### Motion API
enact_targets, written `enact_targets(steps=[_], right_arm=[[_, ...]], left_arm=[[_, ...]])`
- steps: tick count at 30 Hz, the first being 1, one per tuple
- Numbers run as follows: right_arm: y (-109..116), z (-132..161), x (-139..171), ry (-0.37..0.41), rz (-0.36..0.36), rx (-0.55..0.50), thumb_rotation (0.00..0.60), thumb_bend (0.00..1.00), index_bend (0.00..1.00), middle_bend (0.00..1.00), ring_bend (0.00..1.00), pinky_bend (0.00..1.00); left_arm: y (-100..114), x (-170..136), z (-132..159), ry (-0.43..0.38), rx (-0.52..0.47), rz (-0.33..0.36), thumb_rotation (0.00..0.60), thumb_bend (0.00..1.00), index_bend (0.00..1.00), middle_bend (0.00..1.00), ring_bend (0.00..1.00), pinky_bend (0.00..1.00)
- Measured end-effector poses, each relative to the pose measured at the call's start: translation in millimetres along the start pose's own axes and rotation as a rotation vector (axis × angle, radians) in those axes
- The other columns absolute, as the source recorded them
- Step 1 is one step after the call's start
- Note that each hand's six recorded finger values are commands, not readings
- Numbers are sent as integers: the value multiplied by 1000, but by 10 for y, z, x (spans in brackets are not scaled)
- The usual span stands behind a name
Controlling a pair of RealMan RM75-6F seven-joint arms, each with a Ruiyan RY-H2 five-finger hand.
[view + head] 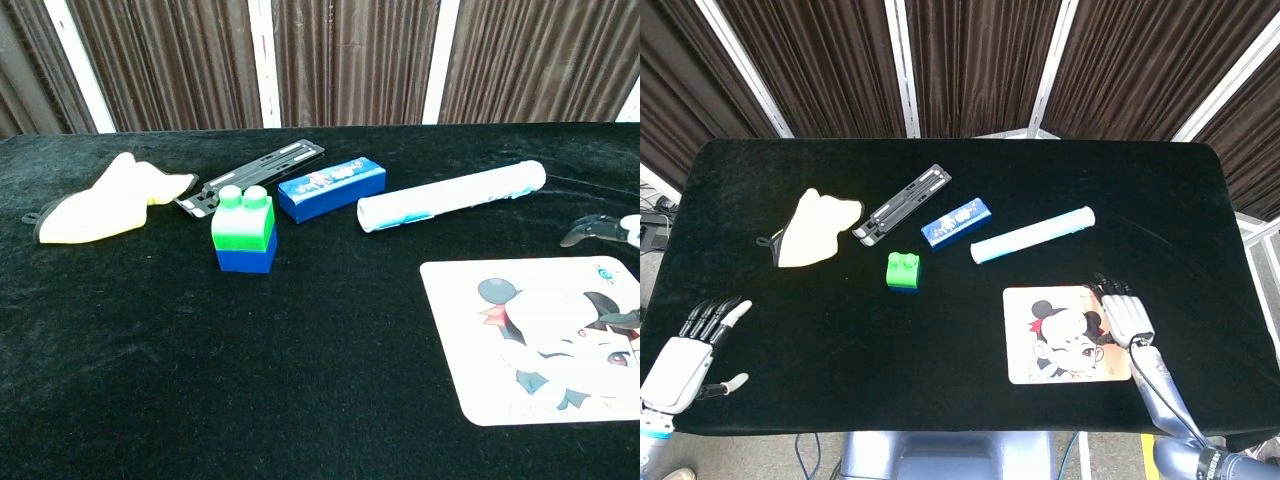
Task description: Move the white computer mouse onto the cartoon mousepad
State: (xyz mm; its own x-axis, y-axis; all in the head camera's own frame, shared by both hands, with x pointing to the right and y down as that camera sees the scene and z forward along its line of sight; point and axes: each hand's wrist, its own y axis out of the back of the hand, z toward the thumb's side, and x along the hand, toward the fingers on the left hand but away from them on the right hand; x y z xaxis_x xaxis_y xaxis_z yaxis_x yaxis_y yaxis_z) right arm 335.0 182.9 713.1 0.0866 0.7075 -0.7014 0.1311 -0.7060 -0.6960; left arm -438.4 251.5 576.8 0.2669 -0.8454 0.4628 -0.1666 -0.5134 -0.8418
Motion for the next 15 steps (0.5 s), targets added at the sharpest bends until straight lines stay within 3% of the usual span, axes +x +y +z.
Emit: enact_targets(steps=[15], right_arm=[[-24, 140, -130, 14, -9, -40, 600, 209, 135, 0, 0, 0]], left_arm=[[7, 18, -27, 8, -16, -4, 600, 105, 0, 0, 0, 0]])
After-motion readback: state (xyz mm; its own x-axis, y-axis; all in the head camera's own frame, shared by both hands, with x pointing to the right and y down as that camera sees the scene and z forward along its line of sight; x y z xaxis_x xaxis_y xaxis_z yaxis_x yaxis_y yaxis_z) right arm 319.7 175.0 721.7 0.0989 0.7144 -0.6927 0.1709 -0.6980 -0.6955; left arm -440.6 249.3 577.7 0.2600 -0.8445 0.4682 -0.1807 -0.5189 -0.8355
